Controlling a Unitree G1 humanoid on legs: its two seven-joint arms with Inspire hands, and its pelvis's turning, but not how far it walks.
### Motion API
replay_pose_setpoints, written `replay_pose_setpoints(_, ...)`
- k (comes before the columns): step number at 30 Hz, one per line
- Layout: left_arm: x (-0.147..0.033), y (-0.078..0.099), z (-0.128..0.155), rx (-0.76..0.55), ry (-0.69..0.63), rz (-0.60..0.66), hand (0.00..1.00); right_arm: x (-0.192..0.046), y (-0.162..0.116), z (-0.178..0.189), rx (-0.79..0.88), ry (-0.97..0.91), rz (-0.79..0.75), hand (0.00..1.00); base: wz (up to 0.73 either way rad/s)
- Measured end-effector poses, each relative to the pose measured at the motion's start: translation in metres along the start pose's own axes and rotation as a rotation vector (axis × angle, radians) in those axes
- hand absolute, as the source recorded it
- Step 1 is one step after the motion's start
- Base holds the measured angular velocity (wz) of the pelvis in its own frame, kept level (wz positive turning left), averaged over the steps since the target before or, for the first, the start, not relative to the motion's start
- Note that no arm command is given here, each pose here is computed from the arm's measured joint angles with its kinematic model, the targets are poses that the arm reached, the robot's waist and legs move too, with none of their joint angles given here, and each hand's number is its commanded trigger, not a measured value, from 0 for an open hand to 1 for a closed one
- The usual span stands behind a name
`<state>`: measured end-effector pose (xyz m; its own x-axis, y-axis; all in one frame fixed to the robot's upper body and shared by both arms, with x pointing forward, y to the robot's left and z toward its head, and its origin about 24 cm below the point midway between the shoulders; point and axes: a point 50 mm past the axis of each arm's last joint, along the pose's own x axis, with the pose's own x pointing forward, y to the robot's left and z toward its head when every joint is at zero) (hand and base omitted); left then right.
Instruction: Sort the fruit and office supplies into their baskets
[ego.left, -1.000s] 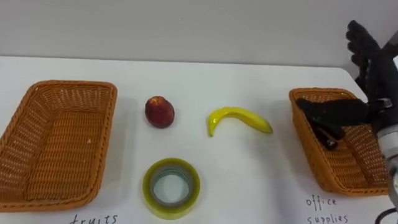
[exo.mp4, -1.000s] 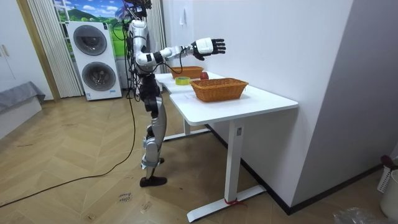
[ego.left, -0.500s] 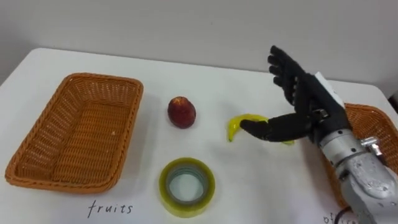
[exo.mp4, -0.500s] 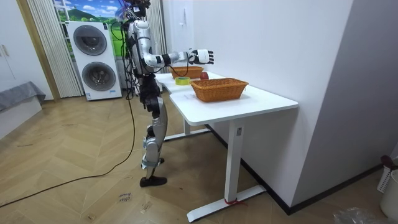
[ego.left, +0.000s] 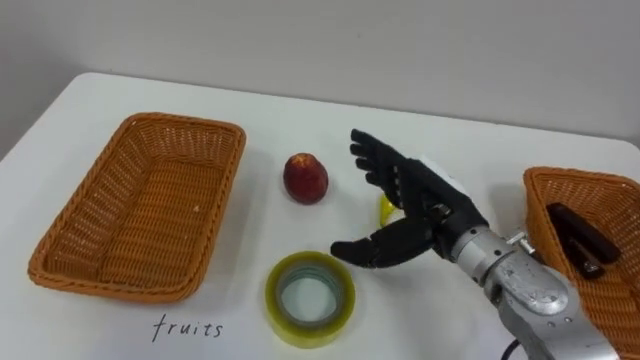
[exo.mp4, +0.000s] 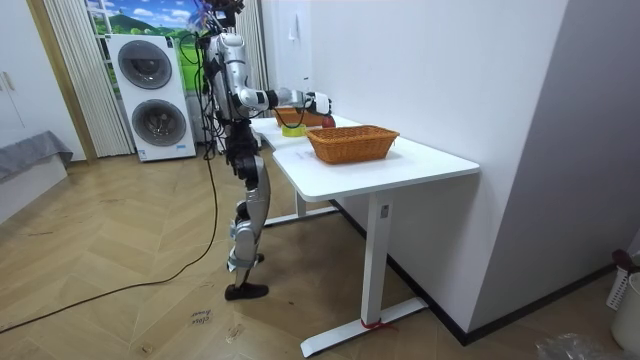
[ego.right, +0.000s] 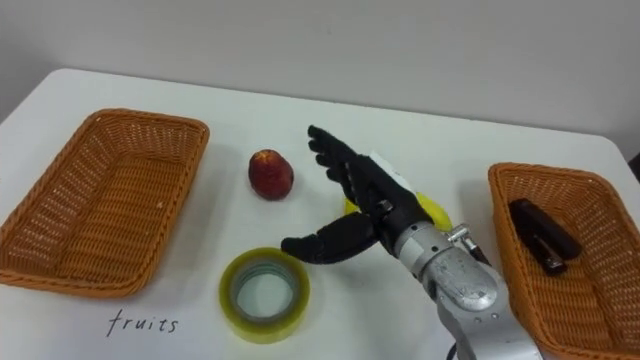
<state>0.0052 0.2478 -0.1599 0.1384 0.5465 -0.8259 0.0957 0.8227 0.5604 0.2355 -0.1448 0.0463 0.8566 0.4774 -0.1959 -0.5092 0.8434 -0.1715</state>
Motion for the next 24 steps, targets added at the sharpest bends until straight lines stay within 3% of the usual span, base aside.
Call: replay_pose_setpoints(24, 0.0, 0.001, 0.007, -0.004, -0.007, -0.012, 0.0, -0.002, 0.011, -0.012, -0.05, 0.106, 0.09, 0.0, 0.0)
